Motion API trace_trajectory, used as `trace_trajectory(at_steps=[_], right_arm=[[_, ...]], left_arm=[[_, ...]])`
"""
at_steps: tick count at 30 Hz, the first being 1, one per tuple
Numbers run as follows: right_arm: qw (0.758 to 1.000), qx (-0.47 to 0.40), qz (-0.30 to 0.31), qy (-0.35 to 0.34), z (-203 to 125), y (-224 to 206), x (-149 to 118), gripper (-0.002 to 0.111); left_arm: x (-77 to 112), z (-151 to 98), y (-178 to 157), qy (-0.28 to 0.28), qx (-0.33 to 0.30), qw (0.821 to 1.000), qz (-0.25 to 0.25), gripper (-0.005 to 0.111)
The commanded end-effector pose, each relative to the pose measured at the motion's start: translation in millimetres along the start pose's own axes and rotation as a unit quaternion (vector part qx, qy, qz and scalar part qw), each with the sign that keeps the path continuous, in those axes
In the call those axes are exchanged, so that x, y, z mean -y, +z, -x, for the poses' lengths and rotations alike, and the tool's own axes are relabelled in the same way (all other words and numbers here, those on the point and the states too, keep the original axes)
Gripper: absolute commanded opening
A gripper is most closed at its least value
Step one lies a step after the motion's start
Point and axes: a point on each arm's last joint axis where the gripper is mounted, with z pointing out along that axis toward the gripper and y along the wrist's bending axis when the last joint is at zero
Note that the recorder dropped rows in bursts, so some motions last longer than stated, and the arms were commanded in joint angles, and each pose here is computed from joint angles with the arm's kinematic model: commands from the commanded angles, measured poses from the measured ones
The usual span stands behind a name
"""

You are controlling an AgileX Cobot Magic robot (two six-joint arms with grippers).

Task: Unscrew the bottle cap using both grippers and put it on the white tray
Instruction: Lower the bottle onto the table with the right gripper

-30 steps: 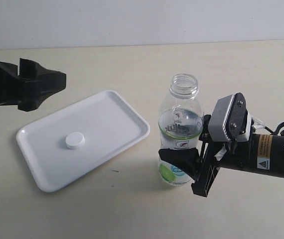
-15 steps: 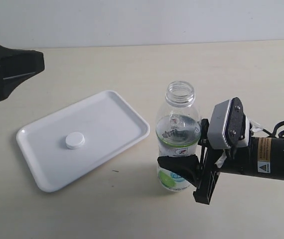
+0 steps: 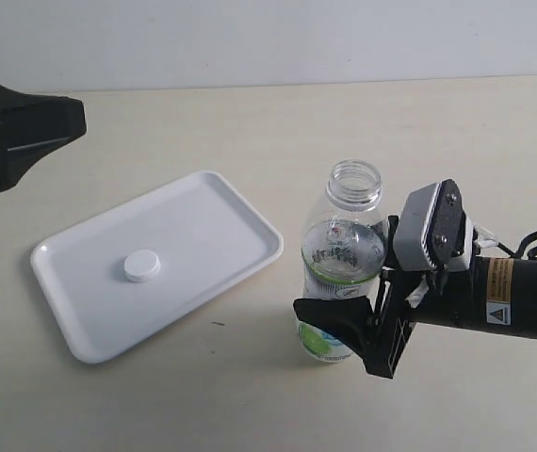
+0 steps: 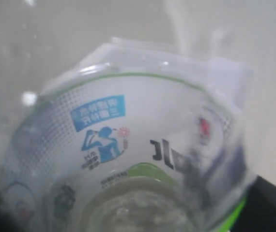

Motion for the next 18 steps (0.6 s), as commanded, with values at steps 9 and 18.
trace_trajectory(at_steps=[9,18], right_arm=[[0.996,-0.031,0.002,0.089,-2,-2,-2,0.093],[0.994,-0.061,0.018,0.093,5,-9,-8,0.093]], left_arm=[[-0.1,-2,-2,-0.007,-0.006,1.000,0.000,0.088],[-0.2,-2,-2,-0.003,-0.007,1.000,0.000,0.088]])
